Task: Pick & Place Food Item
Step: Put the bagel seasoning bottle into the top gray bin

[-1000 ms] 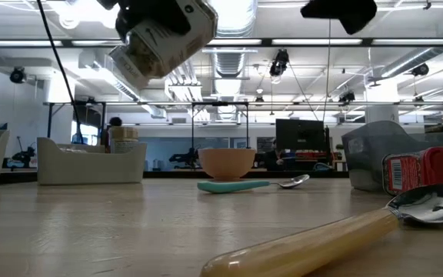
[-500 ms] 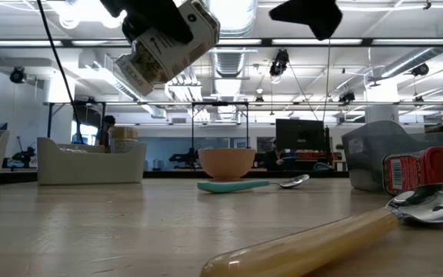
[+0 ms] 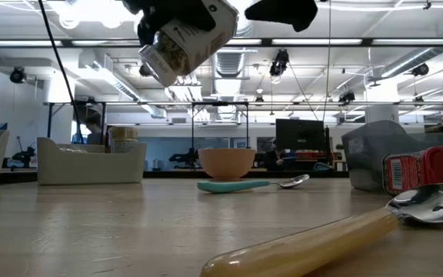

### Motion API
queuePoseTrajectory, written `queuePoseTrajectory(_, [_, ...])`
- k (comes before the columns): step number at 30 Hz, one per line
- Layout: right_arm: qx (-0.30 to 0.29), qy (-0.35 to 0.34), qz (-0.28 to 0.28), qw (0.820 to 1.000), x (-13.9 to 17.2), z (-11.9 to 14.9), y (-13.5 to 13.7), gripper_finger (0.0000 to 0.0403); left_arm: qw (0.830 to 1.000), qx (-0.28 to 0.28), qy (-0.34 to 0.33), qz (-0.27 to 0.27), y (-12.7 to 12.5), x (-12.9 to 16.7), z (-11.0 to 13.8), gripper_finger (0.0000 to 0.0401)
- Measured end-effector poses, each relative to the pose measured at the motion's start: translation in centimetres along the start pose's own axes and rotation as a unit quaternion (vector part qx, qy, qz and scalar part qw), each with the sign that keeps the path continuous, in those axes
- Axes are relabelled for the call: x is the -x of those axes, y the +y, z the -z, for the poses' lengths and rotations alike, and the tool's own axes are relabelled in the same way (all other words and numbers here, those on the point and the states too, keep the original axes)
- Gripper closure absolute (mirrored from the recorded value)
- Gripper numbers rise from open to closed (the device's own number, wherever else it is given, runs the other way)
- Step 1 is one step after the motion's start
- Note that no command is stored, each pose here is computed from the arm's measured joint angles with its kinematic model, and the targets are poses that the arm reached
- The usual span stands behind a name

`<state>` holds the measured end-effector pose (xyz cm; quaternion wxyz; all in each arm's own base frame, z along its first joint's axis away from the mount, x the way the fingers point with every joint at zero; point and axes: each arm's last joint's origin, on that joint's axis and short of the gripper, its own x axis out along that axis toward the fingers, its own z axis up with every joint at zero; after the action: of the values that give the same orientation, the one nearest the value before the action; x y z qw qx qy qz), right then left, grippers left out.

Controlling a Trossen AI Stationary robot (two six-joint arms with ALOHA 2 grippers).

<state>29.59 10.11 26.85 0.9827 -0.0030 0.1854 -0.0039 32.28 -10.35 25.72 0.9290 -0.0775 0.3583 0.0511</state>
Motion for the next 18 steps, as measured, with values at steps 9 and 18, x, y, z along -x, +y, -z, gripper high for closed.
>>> queuePoseTrajectory(9, [-0.011, 0.041, 0.014, 0.999, -2.6, -1.2, 0.1, 0.0048, 0.999, -0.041, -0.01, 0.003, 0.0, 0.0, -0.2, 0.0206])
queuePoseTrajectory(18, [0.012, 0.09, 0.021, 0.996, -5.4, -1.7, 0.9, 0.0049, 0.998, -0.062, -0.009, 0.003, 0.0, -0.1, -0.2, 0.0206])
